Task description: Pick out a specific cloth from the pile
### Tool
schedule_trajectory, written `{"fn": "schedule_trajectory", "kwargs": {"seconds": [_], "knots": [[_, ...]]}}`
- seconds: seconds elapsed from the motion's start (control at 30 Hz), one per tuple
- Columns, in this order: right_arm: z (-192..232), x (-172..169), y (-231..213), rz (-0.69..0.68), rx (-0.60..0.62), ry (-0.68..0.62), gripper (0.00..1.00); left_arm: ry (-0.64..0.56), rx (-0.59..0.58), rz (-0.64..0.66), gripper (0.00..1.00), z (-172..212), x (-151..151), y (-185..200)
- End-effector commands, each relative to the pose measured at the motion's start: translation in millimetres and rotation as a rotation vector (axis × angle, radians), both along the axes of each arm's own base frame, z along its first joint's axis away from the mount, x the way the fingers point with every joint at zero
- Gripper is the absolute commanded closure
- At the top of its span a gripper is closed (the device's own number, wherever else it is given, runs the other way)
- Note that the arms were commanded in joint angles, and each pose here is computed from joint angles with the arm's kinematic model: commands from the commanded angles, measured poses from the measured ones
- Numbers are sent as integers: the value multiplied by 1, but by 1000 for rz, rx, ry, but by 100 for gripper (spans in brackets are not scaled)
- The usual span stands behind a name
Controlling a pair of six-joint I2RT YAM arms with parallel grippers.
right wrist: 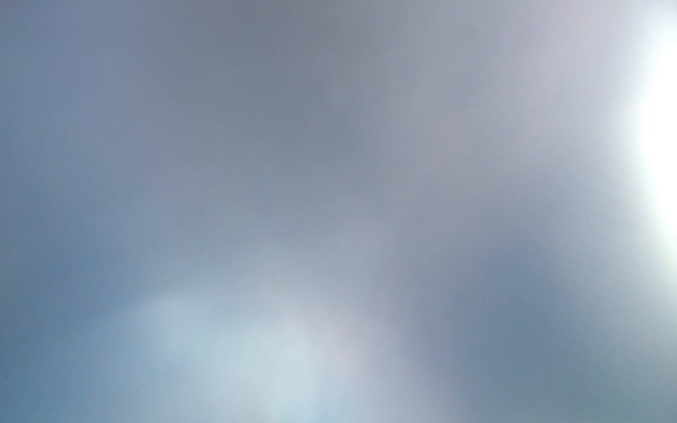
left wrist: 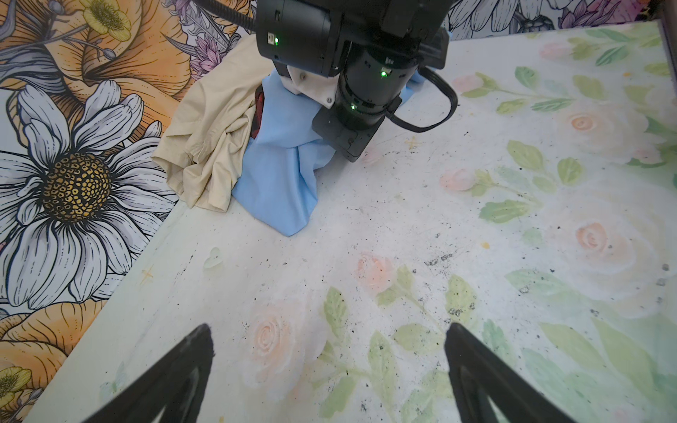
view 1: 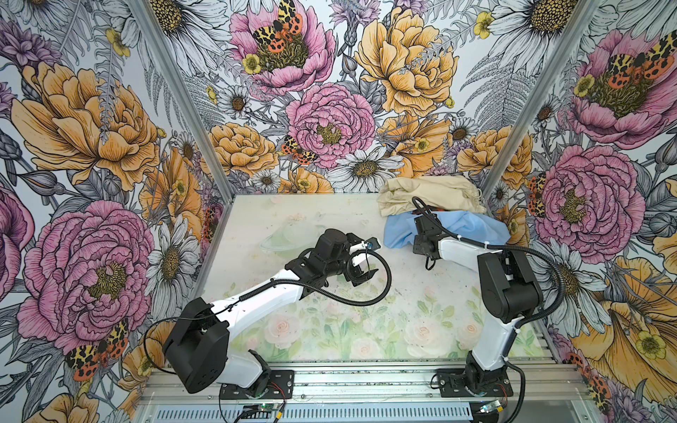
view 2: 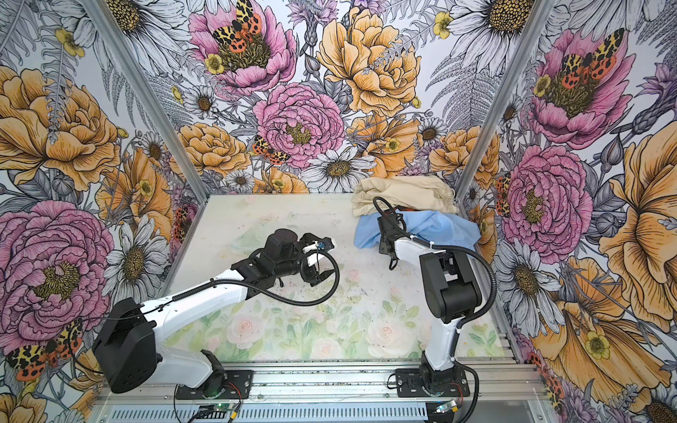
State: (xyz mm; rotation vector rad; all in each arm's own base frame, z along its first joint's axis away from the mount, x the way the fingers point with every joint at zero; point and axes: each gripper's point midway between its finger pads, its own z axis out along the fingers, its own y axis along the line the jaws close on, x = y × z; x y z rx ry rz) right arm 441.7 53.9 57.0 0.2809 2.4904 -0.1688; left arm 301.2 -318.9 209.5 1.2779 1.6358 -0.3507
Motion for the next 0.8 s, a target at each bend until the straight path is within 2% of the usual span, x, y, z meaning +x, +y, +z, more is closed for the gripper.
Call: {"fn": "schedule_trajectory", "kwargs": {"seconds": [0.0,0.23,0.3,0.43,0.5,0.6,0.67,0.73,0.77], "knots": [[41,-1,8,38,56,-87,100,-51,-9,20,1,20,6,4],[93,-7,-3,46,80,-96,100,-53,-9,19,1,22,6,3],[90,0,-14,32,136,-58,100,-51,-9,18,1,23,5,3],[57,33,-35,21,333,30,100,-55,-13,15,1,26,3,3],[50,53,-46,15,365,29,100,-53,-8,13,1,24,2,3],[52,68,-46,41,370,16,68,-61,6,8,1,23,0,2],[56,64,-40,47,369,10,51,-63,11,8,1,22,0,2],[57,50,-40,32,289,17,34,-62,11,8,1,22,1,2],[54,43,-40,22,261,27,29,-62,12,8,1,21,0,2]]}}
